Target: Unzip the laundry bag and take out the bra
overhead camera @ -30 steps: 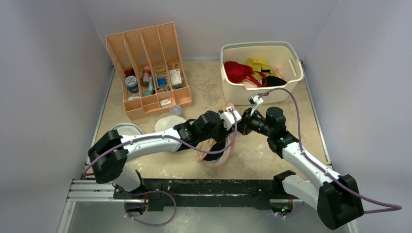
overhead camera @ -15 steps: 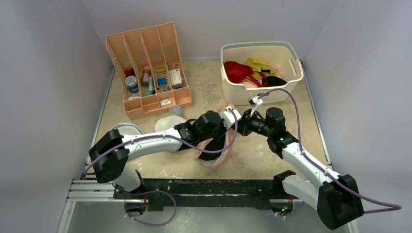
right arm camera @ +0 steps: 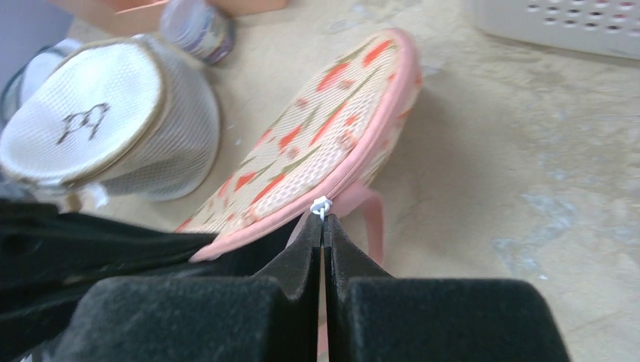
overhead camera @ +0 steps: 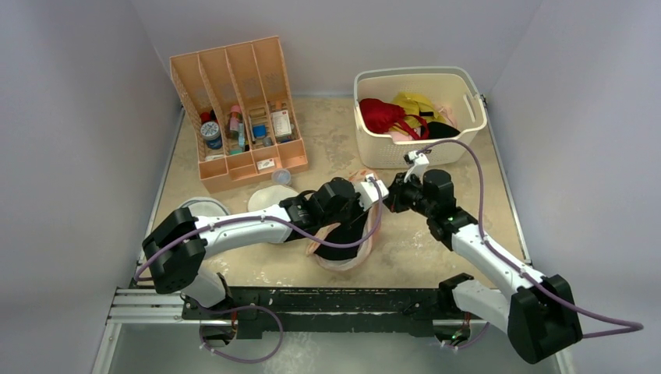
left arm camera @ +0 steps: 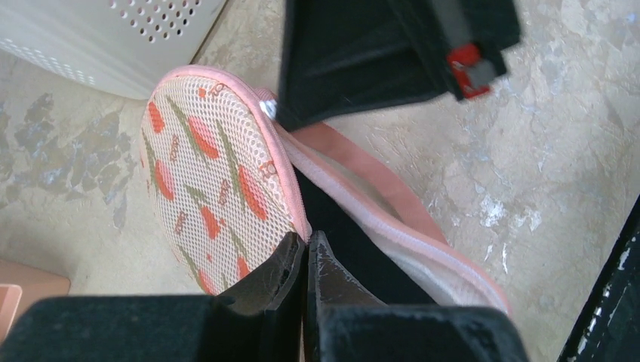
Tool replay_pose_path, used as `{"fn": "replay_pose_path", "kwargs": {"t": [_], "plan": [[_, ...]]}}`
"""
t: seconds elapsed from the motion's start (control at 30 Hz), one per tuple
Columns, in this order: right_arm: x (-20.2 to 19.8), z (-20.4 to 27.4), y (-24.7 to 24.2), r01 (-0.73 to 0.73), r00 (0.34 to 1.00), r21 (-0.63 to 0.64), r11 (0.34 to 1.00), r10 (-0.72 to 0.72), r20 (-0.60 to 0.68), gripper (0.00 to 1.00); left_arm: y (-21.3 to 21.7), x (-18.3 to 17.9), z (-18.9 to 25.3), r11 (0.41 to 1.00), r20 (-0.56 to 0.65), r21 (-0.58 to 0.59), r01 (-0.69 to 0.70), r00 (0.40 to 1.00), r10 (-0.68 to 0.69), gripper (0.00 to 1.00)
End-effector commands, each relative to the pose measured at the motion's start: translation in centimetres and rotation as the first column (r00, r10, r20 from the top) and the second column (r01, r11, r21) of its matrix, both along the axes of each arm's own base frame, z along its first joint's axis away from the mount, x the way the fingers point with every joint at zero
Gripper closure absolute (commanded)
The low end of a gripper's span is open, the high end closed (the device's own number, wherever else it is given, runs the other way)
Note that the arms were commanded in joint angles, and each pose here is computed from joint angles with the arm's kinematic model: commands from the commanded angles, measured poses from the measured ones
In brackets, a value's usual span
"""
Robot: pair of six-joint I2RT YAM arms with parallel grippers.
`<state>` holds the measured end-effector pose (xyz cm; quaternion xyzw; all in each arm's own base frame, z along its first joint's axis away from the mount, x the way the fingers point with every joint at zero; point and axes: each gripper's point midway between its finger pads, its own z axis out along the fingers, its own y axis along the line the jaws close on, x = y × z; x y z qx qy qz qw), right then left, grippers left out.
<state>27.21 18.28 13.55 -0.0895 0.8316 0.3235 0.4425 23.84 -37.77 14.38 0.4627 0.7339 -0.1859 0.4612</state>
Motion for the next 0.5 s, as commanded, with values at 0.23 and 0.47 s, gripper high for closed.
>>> {"fn": "replay_pose_path", "kwargs": {"t": [0.23,0.47], "plan": [[3.0,3.2,-0.9,-0.021,0.988,-0.039,0.999,0.027,0.151,1.0,-1.6,-0.5,3.1,0.996,0.023,-0.06,0.061,0.998,-0.06,0.89],[-1.4,3.4,1.8,-0.246,0.963,0.074,0.967,0.235,0.13,1.0,-2.0,-0.4,3.7,0.992,-0.006,-0.122,0.022,1.0,-0.023,0.51]]}}
